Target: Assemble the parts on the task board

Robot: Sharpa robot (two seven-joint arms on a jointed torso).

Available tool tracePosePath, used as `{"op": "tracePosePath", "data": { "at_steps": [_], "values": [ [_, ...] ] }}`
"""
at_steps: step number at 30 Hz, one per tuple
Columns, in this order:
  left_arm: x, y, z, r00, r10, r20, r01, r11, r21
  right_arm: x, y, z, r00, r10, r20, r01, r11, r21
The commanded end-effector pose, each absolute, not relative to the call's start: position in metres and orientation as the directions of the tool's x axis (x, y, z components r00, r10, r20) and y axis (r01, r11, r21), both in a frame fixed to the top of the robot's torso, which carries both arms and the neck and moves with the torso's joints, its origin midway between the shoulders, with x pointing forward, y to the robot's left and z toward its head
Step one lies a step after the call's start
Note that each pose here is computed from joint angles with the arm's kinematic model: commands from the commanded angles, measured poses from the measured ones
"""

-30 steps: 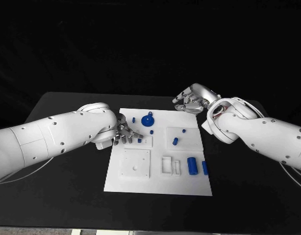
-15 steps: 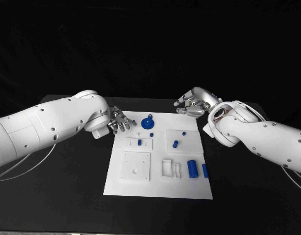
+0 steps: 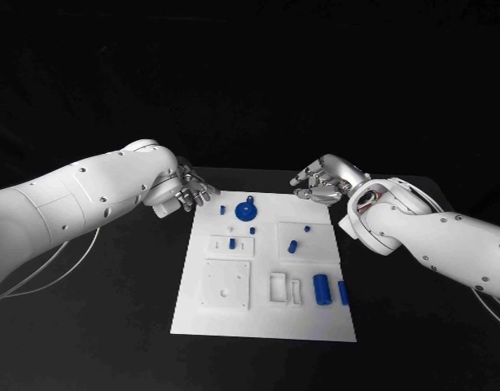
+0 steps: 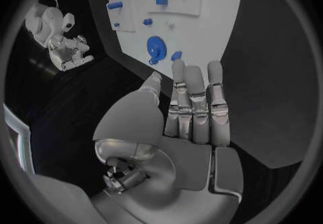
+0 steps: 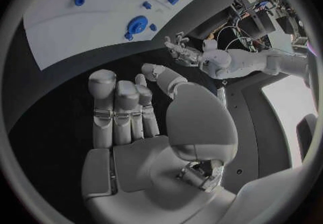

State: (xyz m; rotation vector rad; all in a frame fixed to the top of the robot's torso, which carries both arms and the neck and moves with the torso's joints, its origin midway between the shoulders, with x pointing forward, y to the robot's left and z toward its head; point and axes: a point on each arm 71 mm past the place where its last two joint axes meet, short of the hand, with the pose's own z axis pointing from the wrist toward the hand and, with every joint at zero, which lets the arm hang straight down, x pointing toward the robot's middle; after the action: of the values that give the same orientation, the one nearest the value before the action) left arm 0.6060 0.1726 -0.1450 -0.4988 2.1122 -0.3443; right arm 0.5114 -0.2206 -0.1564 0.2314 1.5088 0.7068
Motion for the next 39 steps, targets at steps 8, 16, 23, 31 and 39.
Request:
{"op": "tracePosePath", "data": {
  "at_steps": [8,16,23,31,39],
  "values": [
    [0.615,0.162,-0.144,-0.527,-0.362,-0.769,-0.144,0.929,-0.340,0.511,-0.217,-0.155,-0.085,0.566,-0.820,-0.288,0.774,0.564],
    [0.616,0.159,-0.151,-0.536,-0.340,-0.772,-0.134,0.938,-0.320,0.511,-0.216,-0.152,-0.077,0.578,-0.812,-0.290,0.767,0.573],
    [0.616,0.154,-0.153,-0.545,-0.333,-0.770,-0.125,0.940,-0.318,0.512,-0.214,-0.151,-0.075,0.582,-0.810,-0.292,0.763,0.576],
    [0.617,0.154,-0.154,-0.553,-0.327,-0.766,-0.124,0.942,-0.313,0.512,-0.213,-0.151,-0.075,0.583,-0.809,-0.291,0.763,0.577],
    [0.615,0.151,-0.155,-0.573,-0.314,-0.757,-0.114,0.945,-0.306,0.512,-0.213,-0.151,-0.075,0.584,-0.808,-0.291,0.763,0.578]
  ]
}}
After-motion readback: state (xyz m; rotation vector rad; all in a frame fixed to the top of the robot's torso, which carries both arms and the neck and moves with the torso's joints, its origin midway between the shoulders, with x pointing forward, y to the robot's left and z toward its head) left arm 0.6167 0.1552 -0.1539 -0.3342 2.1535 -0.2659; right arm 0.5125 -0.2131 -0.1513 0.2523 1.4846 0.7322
